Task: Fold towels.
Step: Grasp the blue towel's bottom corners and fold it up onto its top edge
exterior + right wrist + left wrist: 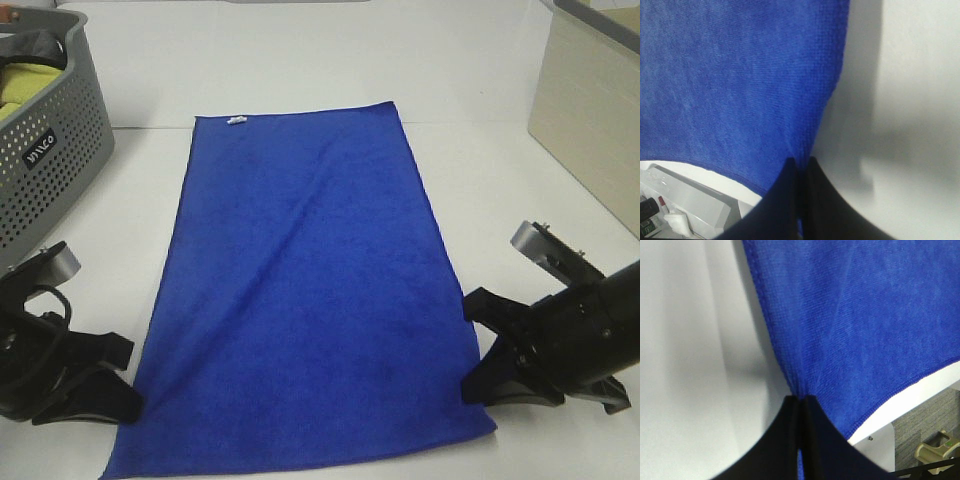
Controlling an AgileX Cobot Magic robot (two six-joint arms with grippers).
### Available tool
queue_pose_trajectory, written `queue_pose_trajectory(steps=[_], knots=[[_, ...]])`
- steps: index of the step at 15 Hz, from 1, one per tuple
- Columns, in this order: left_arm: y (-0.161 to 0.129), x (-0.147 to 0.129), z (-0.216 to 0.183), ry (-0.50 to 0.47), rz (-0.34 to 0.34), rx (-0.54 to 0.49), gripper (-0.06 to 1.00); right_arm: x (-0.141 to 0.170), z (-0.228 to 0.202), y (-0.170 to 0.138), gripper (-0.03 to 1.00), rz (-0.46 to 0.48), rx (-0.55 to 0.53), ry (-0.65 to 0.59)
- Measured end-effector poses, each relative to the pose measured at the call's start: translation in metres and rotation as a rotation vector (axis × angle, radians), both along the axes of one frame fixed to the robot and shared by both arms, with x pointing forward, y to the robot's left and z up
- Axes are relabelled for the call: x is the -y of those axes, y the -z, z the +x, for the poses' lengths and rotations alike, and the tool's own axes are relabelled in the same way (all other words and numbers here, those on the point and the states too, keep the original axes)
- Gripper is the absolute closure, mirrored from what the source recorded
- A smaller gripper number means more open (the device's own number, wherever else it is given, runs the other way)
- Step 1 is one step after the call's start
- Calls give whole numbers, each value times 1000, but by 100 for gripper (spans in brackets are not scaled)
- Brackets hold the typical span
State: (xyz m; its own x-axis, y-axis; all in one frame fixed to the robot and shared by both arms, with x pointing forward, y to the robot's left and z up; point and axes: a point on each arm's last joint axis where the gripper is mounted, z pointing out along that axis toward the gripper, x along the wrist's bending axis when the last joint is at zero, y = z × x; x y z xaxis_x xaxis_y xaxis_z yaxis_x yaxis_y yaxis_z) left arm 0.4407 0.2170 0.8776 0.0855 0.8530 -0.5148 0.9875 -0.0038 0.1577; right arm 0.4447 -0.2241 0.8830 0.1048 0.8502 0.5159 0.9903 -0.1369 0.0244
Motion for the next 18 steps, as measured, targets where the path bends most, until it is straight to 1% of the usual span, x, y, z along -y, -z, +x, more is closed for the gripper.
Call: queue_pose_trajectory(steps=[4,5,7,9,10,11,13,14,16,17,18], knots=[[-8,-4,-28,7,-14,0,94,6,-38,0,97,-9,-34,-3],[-10,-5,-33,7,-15,6,94,6,-41,-1,97,-10,-32,-3],[-14,-4,-37,12,-36,9,94,8,-49,-6,97,-8,-8,-4],[-17,-3,-36,-23,-52,15,94,7,-45,-11,97,-7,28,-13],[-18,-3,-32,-38,-56,22,94,6,-37,-15,97,-8,52,-19],[-23,-2,-23,-51,-63,46,94,5,-23,-23,97,-8,97,-24],[-34,1,-6,-75,-76,97,94,2,-4,-35,97,-10,150,-25],[-49,3,18,-110,-71,177,94,0,23,-46,97,-23,203,-33],[-66,5,46,-122,-55,264,94,-4,57,-55,97,-38,231,-57],[-71,7,62,-112,-47,288,94,-7,77,-60,97,-42,243,-71],[-71,10,78,-105,-34,290,94,-10,95,-63,97,-48,253,-80]])
